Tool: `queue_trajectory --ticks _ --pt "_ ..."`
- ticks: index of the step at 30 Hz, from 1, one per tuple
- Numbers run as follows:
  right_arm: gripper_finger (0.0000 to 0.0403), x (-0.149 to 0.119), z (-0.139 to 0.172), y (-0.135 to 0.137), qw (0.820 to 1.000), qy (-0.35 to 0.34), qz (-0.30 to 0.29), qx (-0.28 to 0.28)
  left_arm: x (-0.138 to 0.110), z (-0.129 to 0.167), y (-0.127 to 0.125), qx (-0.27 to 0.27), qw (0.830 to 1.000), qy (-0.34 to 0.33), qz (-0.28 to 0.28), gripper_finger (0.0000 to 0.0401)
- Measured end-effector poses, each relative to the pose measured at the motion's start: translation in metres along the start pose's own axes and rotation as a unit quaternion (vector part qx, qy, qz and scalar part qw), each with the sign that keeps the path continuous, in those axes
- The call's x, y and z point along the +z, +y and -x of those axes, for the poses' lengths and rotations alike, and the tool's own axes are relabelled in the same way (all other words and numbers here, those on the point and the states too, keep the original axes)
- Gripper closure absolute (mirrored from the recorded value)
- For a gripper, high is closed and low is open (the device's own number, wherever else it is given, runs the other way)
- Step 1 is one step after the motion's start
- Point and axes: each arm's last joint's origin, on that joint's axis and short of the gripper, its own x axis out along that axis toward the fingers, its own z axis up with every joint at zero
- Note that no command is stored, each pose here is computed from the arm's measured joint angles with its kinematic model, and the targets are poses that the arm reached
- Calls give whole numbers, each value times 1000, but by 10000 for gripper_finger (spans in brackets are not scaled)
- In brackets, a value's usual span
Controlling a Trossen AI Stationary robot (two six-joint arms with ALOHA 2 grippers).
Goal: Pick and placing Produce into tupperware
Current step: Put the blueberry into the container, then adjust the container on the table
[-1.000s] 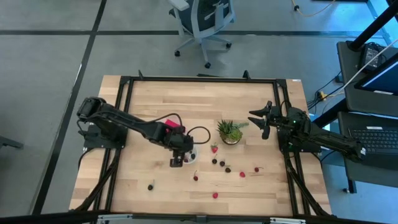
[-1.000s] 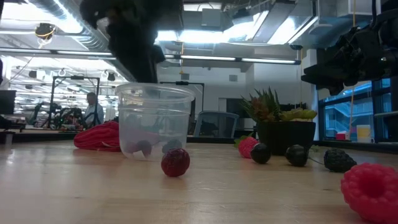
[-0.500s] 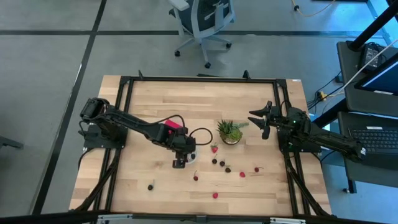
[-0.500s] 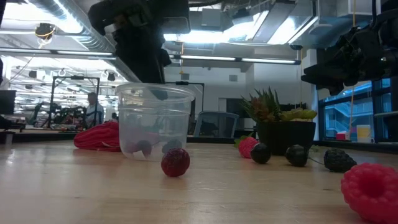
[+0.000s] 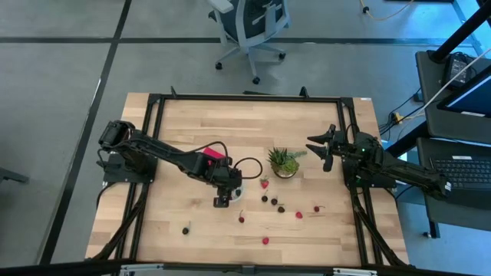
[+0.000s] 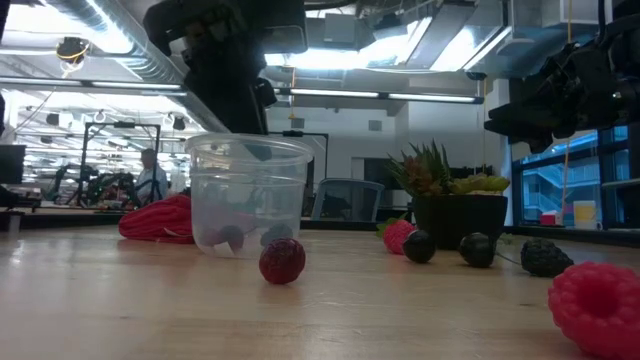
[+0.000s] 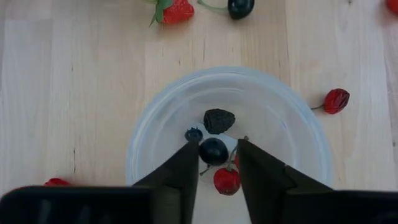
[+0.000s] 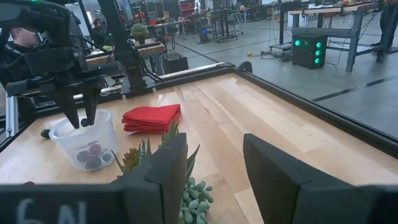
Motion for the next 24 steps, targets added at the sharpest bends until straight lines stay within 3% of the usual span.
queue_trajectory --ticks 9,24 --pt "242 0 0 0 1000 0 0 0 -1 0 0 1 1000 5 0 231" --pt "242 0 0 0 1000 0 0 0 -1 0 -1 -12 1000 7 0 226"
